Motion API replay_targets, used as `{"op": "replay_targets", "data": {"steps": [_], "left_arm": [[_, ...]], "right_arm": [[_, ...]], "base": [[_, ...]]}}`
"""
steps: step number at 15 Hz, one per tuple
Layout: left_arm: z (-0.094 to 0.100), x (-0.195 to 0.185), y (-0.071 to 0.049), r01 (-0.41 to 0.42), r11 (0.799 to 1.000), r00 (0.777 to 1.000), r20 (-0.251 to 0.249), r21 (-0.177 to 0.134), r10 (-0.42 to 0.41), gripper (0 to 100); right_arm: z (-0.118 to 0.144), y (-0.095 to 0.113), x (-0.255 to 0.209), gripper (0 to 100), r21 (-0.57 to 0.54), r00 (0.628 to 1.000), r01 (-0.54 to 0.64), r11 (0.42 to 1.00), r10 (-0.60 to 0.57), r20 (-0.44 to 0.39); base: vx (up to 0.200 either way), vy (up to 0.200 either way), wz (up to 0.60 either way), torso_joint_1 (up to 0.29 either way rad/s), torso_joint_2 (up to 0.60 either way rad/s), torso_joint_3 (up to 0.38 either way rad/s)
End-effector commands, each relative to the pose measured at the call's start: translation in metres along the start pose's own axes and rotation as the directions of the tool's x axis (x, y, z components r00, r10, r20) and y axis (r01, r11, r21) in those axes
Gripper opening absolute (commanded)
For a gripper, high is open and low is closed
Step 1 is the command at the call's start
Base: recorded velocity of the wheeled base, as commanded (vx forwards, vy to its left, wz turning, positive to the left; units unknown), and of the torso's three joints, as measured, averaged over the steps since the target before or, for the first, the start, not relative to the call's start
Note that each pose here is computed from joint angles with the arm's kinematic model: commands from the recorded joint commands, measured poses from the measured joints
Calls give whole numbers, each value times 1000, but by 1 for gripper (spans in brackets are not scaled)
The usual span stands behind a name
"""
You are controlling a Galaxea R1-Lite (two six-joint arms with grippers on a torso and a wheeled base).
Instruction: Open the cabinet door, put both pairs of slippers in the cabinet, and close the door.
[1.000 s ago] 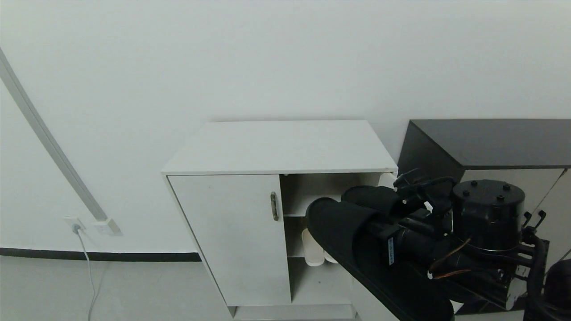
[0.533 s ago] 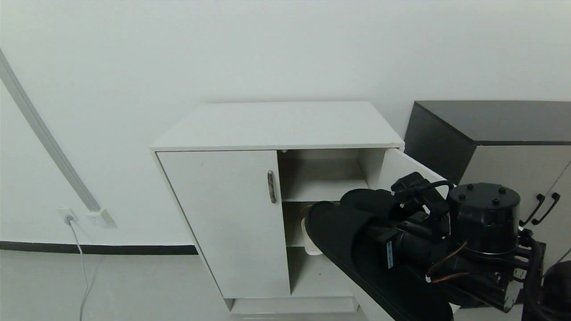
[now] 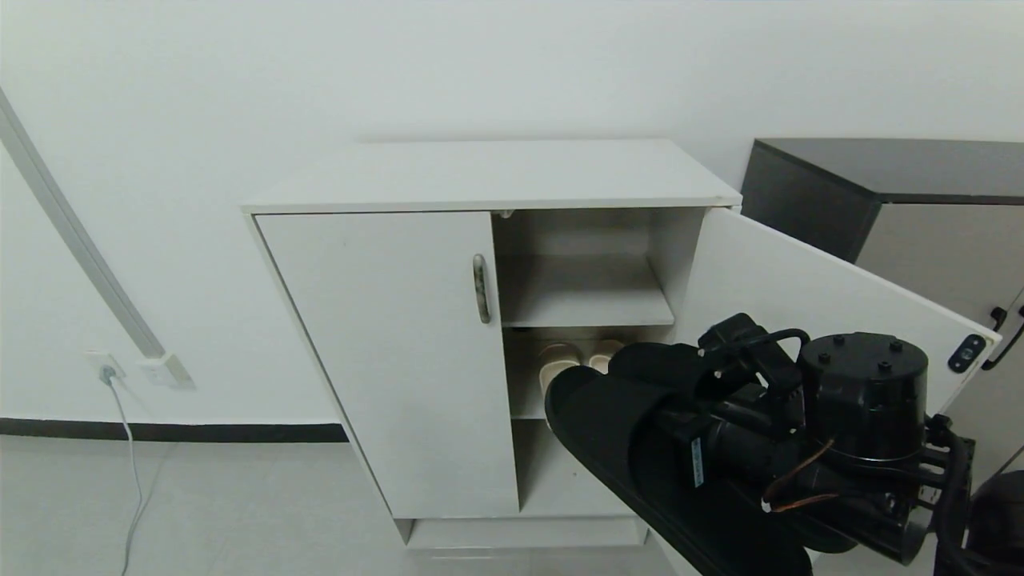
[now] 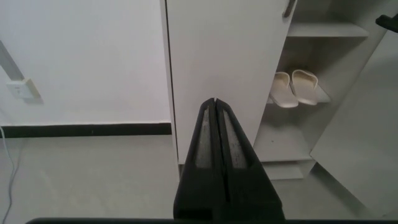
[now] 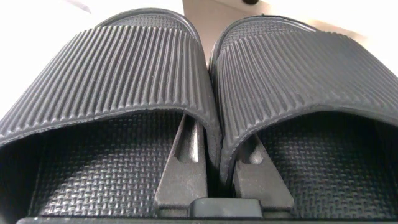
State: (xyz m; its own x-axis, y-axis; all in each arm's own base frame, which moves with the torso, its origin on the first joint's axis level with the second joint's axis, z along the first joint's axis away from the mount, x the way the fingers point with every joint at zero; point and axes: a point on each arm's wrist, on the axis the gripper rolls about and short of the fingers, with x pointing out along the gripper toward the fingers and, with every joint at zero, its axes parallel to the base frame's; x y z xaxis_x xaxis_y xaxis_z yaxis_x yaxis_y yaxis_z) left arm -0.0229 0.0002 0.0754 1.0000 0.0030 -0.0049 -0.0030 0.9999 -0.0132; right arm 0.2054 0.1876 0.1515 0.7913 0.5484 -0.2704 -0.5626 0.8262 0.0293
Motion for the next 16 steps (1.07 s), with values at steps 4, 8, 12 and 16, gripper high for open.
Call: {"op": "replay_targets", "data": {"steps": [4,8,12,16], "left_arm": [[0,0,0,0,1000,1000,-1,-1,0,0],[0,0,0,0,1000,1000,-1,-1,0,0],[0,0,0,0,1000,1000,-1,-2,0,0],[0,0,0,0,1000,1000,-1,-2,0,0]], "right_arm": [[-1,0,1,0,-1,1000,0,1000,0,-3],[-1,1,0,0,-2,1000,-2,1000,2,-4],[-3,1,-1,0,-4,1000,-4,1000,4,-10],[-5,1,-3,0,-24,1000,-7,1000,7,-17]], "base": [[0,0,0,-105,459,360],[0,0,0,-43,433,383],[0,0,0,-7,265,260],[0,0,0,-2,18,9]]}}
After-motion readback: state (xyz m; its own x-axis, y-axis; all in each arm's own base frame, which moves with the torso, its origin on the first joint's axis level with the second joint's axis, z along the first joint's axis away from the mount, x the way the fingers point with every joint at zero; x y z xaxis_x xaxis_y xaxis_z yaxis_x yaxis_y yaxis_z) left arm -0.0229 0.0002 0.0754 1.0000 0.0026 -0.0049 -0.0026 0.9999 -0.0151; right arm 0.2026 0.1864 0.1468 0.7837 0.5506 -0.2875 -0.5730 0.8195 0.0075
